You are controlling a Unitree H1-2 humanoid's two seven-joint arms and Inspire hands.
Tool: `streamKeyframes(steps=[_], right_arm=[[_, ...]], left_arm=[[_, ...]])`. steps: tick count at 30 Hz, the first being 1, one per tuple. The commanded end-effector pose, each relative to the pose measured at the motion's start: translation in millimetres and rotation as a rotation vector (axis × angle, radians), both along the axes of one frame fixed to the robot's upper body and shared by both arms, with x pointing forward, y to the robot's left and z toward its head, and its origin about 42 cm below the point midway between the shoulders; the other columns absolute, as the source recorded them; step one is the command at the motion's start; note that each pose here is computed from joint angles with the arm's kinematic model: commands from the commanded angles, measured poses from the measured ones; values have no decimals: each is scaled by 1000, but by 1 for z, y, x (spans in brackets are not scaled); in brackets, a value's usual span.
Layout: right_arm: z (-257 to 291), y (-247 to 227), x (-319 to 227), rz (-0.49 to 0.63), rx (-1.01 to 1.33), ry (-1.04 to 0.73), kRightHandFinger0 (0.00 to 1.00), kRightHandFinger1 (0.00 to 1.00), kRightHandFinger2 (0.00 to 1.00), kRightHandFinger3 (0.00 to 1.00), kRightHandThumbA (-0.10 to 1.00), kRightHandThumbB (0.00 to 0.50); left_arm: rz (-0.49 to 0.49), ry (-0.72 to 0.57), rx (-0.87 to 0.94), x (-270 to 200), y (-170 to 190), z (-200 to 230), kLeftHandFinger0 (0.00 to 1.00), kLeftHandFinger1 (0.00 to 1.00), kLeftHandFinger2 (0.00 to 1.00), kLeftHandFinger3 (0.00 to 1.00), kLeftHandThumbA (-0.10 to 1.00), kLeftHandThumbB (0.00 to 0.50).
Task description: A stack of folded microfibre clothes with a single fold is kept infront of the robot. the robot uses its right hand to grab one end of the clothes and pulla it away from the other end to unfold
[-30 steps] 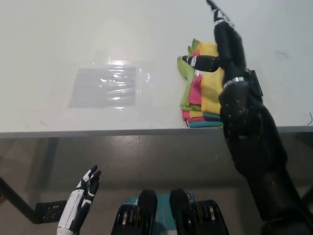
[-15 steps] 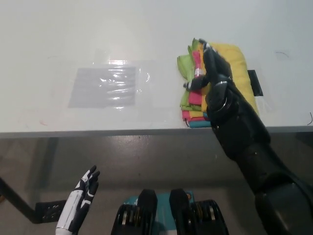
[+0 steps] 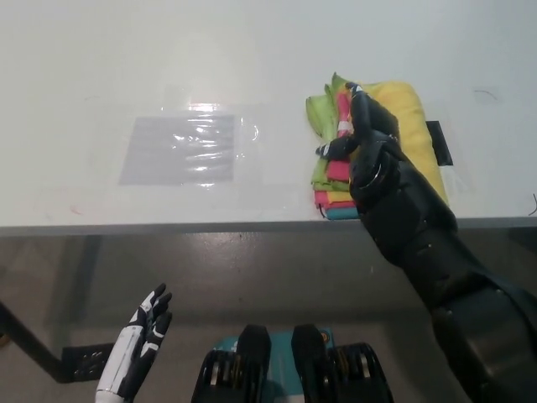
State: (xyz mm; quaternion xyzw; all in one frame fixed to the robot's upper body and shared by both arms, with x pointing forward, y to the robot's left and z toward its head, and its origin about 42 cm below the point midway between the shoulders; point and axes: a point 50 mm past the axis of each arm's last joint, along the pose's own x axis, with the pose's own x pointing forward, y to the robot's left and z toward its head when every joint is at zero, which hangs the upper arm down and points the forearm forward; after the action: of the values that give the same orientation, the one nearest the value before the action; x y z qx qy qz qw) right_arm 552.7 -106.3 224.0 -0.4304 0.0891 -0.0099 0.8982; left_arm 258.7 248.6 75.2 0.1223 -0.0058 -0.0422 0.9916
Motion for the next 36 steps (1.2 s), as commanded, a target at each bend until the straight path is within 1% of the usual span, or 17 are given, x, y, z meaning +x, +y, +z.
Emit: streamKeyframes(steps=[1, 4, 10, 11, 15, 18, 20, 22, 24, 26, 27, 29, 30, 31, 32, 34, 36], right_arm=[[6, -7, 2, -84, -1, -47, 155, 271, 370, 563, 390, 150], [9, -5, 2, -91, 47, -83, 10, 106, 233, 538, 451, 183], [11, -4, 0, -77, 118, -105, 0, 61, 185, 506, 445, 173], [11, -5, 0, -76, 131, -100, 160, 216, 311, 546, 440, 176], [10, -9, 0, -76, 142, -89, 145, 222, 346, 587, 443, 174], [6, -12, -1, -67, 147, -87, 319, 426, 551, 714, 443, 158], [6, -15, -2, -60, 171, -104, 235, 338, 457, 617, 424, 156], [4, -20, -2, -64, 221, -129, 14, 92, 254, 424, 392, 154], [6, -26, -2, -60, 293, -185, 0, 31, 191, 286, 407, 143], [8, -32, -2, -63, 347, -213, 53, 157, 329, 321, 447, 142], [9, -34, -2, -66, 373, -221, 95, 209, 386, 357, 595, 128], [16, -48, -2, -69, 507, -303, 183, 296, 444, 375, 577, 158], [19, -53, -3, -63, 569, -329, 244, 359, 490, 508, 569, 150], [19, -54, -4, -60, 589, -338, 244, 353, 464, 521, 563, 150], [21, -59, -4, -58, 621, -363, 160, 269, 398, 435, 582, 152], [28, -70, -6, -58, 671, -422, 94, 307, 466, 295, 698, 173], [40, -84, -12, -60, 791, -499, 9, 294, 553, 296, 728, 182]], left_arm=[[-17, -44, 11, 5, 3, 11, 1000, 1000, 1000, 1000, 930, 219], [-16, -44, 15, 5, 3, 10, 1000, 1000, 1000, 1000, 927, 221], [-17, -28, 22, 4, 3, 11, 1000, 1000, 1000, 1000, 922, 215], [-19, -31, 20, 4, 3, 11, 1000, 1000, 1000, 1000, 911, 208], [-28, -30, 20, 5, 3, 11, 1000, 1000, 1000, 1000, 904, 199], [-30, -25, 23, 5, 3, 12, 1000, 1000, 1000, 1000, 893, 190], [-30, -28, 27, 6, 3, 13, 1000, 1000, 1000, 1000, 887, 184], [-31, -26, 21, 6, 3, 13, 1000, 1000, 1000, 1000, 875, 188], [-29, -26, 20, 7, 2, 13, 1000, 1000, 1000, 1000, 883, 198], [-30, -25, 22, 8, 1, 13, 1000, 1000, 1000, 1000, 888, 199], [-30, -24, 23, 8, 1, 13, 1000, 1000, 1000, 1000, 896, 201], [-30, -23, 27, 9, 2, 14, 1000, 1000, 1000, 1000, 904, 210], [-29, -22, 29, 8, 2, 14, 1000, 1000, 1000, 1000, 909, 209], [-29, -20, 29, 7, 2, 13, 1000, 1000, 1000, 1000, 910, 209], [-30, -20, 34, 8, 2, 13, 1000, 1000, 1000, 1000, 913, 210], [-28, -22, 37, 8, 2, 13, 1000, 1000, 1000, 1000, 927, 213], [-25, -21, 43, 8, 2, 12, 1000, 1000, 1000, 1000, 931, 210]])
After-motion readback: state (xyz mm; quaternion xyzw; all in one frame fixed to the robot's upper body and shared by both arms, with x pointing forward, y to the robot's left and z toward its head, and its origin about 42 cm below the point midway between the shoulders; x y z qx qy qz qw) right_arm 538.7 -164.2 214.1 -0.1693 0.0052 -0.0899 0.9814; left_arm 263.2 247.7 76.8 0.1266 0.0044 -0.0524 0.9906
